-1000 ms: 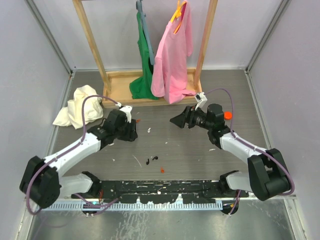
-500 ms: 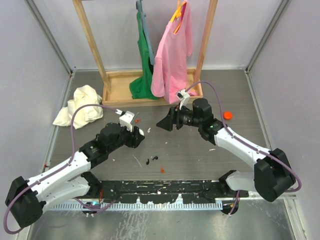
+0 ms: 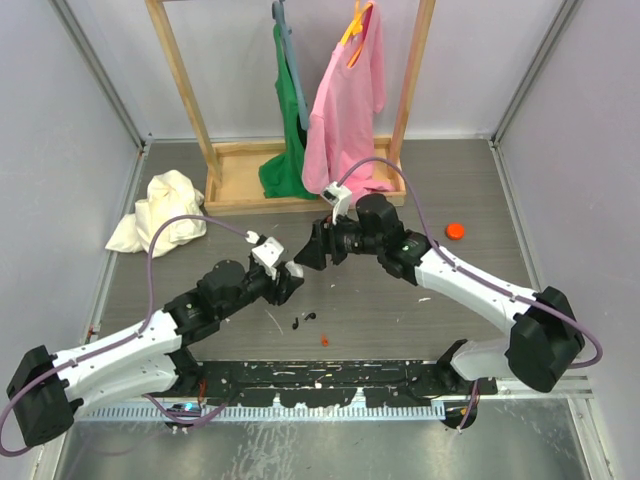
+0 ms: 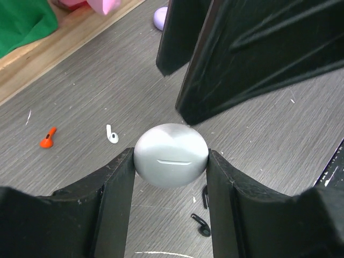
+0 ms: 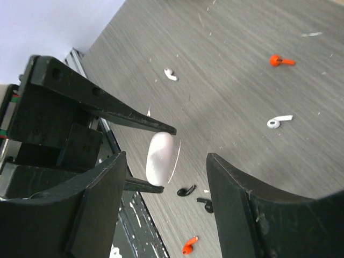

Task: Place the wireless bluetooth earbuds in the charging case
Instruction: Pick up the charging case at the center of the board.

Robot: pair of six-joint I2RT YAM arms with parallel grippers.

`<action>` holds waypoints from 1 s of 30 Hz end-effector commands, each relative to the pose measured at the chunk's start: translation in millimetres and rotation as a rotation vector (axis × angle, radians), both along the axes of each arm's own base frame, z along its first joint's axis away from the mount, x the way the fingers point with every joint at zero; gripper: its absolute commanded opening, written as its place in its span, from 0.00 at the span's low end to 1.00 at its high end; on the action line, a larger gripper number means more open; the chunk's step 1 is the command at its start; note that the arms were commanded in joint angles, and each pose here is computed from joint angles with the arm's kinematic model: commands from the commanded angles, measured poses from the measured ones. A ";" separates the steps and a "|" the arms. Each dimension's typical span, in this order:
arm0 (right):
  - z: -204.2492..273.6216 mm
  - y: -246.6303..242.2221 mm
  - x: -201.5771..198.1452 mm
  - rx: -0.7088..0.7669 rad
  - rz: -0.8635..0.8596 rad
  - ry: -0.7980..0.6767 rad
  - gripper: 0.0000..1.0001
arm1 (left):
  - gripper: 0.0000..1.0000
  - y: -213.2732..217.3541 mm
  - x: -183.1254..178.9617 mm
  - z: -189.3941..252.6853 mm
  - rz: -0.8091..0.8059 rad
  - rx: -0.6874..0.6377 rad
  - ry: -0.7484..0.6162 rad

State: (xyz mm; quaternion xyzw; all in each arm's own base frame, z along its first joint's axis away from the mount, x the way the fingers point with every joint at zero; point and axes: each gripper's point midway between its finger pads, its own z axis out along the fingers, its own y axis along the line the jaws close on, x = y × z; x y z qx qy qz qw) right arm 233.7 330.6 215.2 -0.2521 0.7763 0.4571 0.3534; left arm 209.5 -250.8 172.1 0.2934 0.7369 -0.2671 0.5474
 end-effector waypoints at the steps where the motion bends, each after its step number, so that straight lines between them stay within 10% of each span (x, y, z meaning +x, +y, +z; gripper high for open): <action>1: 9.1 9.2 -5.3 -0.030 0.029 -0.040 0.66 | 0.30 -8.7 5.7 32.4 -0.009 -0.066 -0.123; 19: 1.1 17.6 -13.6 -0.116 0.061 -0.061 0.29 | 0.34 -15.0 1.5 31.1 -0.033 -0.056 -0.137; 30: 15.8 11.4 -25.1 -0.107 0.152 -0.136 0.10 | 0.66 -10.1 -25.2 28.8 -0.146 -0.044 -0.110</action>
